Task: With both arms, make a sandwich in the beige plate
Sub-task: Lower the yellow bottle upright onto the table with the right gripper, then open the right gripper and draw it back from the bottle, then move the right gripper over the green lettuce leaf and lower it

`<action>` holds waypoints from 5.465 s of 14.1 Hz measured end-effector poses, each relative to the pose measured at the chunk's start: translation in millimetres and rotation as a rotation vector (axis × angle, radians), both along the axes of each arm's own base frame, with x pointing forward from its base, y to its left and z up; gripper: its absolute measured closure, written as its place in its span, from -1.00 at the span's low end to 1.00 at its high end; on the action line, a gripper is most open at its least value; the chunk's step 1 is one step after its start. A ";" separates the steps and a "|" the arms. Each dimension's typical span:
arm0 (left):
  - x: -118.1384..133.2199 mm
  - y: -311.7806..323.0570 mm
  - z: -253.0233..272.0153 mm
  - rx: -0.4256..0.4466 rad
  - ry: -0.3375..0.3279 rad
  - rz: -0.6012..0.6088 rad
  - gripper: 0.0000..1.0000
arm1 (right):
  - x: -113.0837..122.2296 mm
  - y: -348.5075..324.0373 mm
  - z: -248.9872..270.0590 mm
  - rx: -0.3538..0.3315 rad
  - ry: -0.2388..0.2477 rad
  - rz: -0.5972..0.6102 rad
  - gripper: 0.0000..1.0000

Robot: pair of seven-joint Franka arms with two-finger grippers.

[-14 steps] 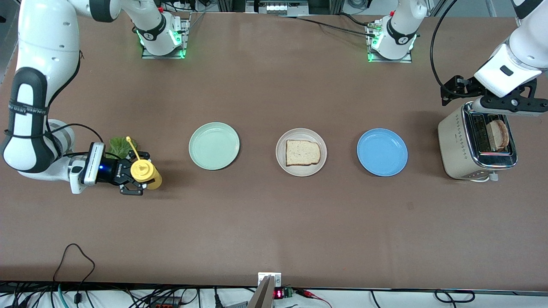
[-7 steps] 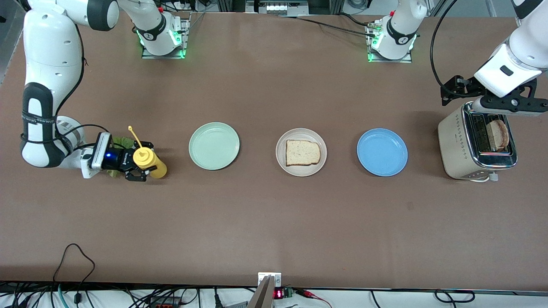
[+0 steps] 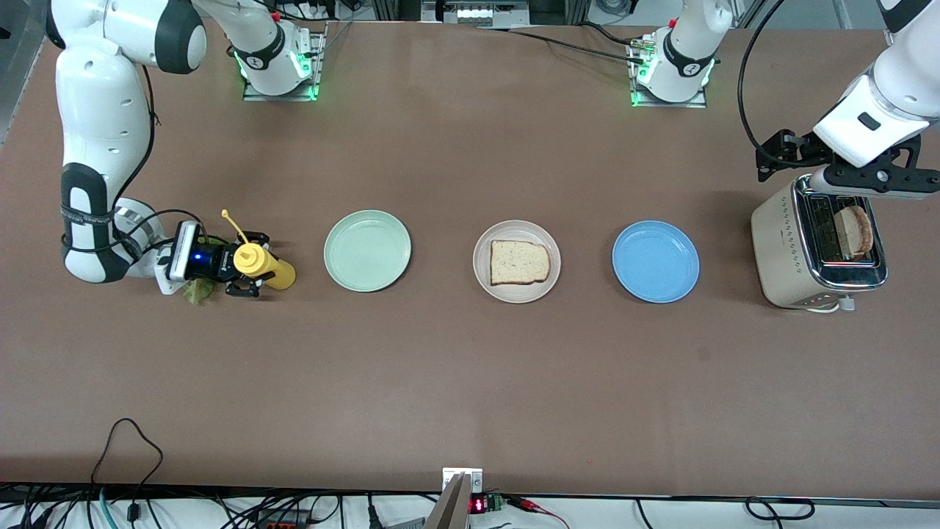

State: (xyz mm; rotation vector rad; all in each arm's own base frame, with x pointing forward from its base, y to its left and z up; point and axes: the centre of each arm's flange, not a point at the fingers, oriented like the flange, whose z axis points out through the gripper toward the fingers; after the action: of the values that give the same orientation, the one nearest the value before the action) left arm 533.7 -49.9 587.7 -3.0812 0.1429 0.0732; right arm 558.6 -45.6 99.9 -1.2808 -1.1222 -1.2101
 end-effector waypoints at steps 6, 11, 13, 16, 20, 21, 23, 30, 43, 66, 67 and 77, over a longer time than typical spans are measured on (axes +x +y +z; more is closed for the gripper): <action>0.0 0.0 0.0 0.000 0.000 0.000 -1.00 | -1.1 -0.1 -0.5 0.004 0.002 -0.002 0.22; 0.0 0.1 0.0 0.000 0.000 0.000 -1.00 | -1.3 2.1 -1.2 0.007 0.004 0.000 -0.44; 0.0 0.2 0.0 0.000 0.000 0.000 -1.00 | -1.3 2.0 -1.2 0.007 0.004 0.000 -0.85; 0.1 0.2 -0.2 0.000 0.001 0.000 -1.00 | -1.1 -0.3 -0.8 0.006 0.003 -0.003 -1.00; 0.2 0.2 -0.3 0.000 0.001 0.000 -1.00 | -3.9 -17.1 -0.6 -0.003 0.015 -0.020 -1.00; 0.2 0.2 -0.3 0.000 0.001 0.000 -1.00 | -7.2 -26.1 -1.3 -0.010 0.022 -0.020 -1.00; 0.2 0.2 -0.4 0.000 0.001 0.001 -1.00 | -14.3 -49.0 0.0 -0.030 0.036 -0.018 -1.00; -0.7 0.6 -1.2 0.001 0.010 0.001 -1.00 | 17.5 -135.2 106.0 -0.299 0.018 0.032 -1.00; -1.5 2.0 -1.6 0.002 0.018 0.004 -1.00 | 67.2 -77.2 293.0 -0.887 0.316 -0.030 -1.00; -1.5 1.9 -1.5 0.002 0.018 0.004 -1.00 | 41.8 -57.9 199.2 -1.368 1.185 -0.753 -1.00; -1.5 1.9 -1.5 0.002 0.018 0.004 -1.00 | 40.6 -61.6 189.4 -1.365 1.188 -0.780 -1.00; -1.5 1.9 -1.5 0.002 0.018 0.004 -1.00 | 23.0 -34.5 102.9 -1.300 1.190 -1.026 -1.00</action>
State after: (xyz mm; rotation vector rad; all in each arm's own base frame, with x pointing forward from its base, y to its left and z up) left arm 532.2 -48.0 586.3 -3.0798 0.1372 0.1004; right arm 581.6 -80.2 202.8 -3.1546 -0.1211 0.1207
